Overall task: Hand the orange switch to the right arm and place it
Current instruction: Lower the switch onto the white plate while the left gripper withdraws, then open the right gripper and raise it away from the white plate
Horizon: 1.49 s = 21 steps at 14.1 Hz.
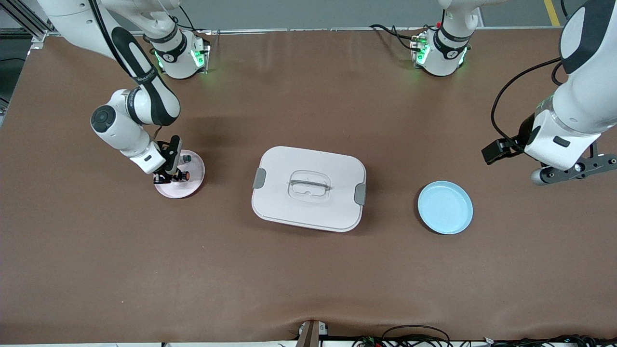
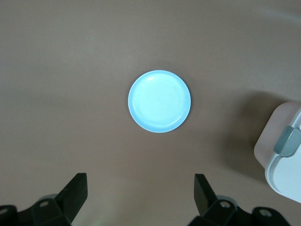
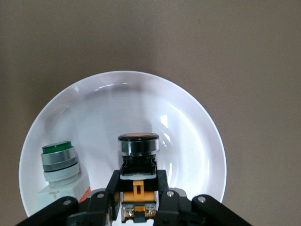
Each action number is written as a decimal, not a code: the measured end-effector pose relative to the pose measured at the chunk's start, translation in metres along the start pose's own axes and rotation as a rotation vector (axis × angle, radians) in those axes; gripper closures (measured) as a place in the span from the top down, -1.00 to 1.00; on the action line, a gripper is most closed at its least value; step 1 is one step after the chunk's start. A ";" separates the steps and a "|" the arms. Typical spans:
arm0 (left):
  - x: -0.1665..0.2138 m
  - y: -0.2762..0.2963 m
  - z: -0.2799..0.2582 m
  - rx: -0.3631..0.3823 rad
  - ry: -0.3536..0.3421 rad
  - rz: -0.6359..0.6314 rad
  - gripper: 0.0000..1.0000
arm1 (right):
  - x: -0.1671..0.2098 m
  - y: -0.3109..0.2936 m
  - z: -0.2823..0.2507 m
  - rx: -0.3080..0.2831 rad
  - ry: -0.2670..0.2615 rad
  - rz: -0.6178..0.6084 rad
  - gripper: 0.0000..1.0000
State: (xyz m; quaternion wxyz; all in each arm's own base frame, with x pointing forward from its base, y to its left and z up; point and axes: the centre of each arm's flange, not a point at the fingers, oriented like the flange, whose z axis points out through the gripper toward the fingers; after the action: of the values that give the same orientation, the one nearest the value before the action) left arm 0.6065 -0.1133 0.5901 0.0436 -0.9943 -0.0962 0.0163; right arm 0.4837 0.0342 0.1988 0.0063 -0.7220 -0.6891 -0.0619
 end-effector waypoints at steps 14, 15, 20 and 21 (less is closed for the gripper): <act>-0.002 -0.020 -0.001 -0.006 0.058 0.109 1.00 | 0.005 0.087 -0.084 0.256 0.071 0.082 1.00; -0.009 -0.026 -0.001 -0.017 0.062 0.122 1.00 | 0.004 0.098 -0.105 0.276 0.074 0.118 1.00; -0.036 -0.062 -0.013 -0.026 0.056 0.145 1.00 | -0.008 0.135 -0.189 0.272 -0.045 0.382 1.00; -0.040 -0.062 -0.015 -0.023 0.049 0.147 1.00 | -0.008 0.139 -0.203 0.252 -0.067 0.445 1.00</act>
State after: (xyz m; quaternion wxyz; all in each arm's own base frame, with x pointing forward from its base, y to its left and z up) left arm 0.5562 -0.0615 0.6114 0.0332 -0.9992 -0.0219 -0.0061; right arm 0.6053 -0.0001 0.4095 0.0868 -0.8509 -0.5156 0.0512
